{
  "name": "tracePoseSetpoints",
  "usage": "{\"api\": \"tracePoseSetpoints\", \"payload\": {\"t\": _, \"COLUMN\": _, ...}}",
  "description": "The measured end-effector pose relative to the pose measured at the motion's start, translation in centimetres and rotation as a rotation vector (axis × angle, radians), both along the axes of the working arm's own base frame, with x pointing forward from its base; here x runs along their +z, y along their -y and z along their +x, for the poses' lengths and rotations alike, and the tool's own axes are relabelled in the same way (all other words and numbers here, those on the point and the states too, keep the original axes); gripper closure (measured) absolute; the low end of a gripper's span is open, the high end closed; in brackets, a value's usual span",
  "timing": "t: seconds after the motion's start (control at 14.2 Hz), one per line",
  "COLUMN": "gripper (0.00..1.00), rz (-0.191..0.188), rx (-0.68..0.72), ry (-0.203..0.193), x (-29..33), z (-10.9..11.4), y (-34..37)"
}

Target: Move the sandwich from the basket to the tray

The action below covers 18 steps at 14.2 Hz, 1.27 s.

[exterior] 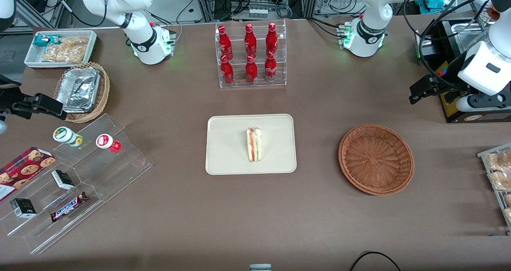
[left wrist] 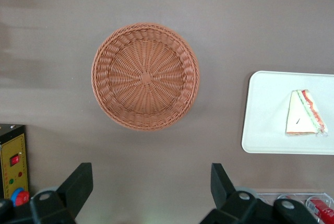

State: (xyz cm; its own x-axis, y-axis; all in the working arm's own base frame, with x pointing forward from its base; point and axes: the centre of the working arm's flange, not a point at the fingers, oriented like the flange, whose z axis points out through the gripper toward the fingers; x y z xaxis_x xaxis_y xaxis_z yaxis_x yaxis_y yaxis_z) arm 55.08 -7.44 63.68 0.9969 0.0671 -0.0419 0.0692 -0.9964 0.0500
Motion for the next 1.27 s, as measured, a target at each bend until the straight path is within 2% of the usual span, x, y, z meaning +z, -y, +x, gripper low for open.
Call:
{"api": "tracePoseSetpoints", "payload": {"t": 0.14, "gripper": 0.00, "rz": 0.023, "rx": -0.001, "ry": -0.032, "x": 0.0, "z": -0.6, "y": -0.3}}
{"api": "tracePoseSetpoints", "payload": {"t": 0.28, "gripper": 0.00, "rz": 0.077, "rx": 0.002, "ry": -0.057, "x": 0.2, "z": -1.3, "y": -0.9}}
{"api": "tracePoseSetpoints", "payload": {"t": 0.35, "gripper": 0.00, "rz": 0.090, "rx": 0.004, "ry": -0.061, "x": 0.3, "z": -1.5, "y": -1.1}}
{"api": "tracePoseSetpoints", "payload": {"t": 1.27, "gripper": 0.00, "rz": 0.096, "rx": 0.010, "ry": -0.057, "x": 0.6, "z": -1.7, "y": -1.4}}
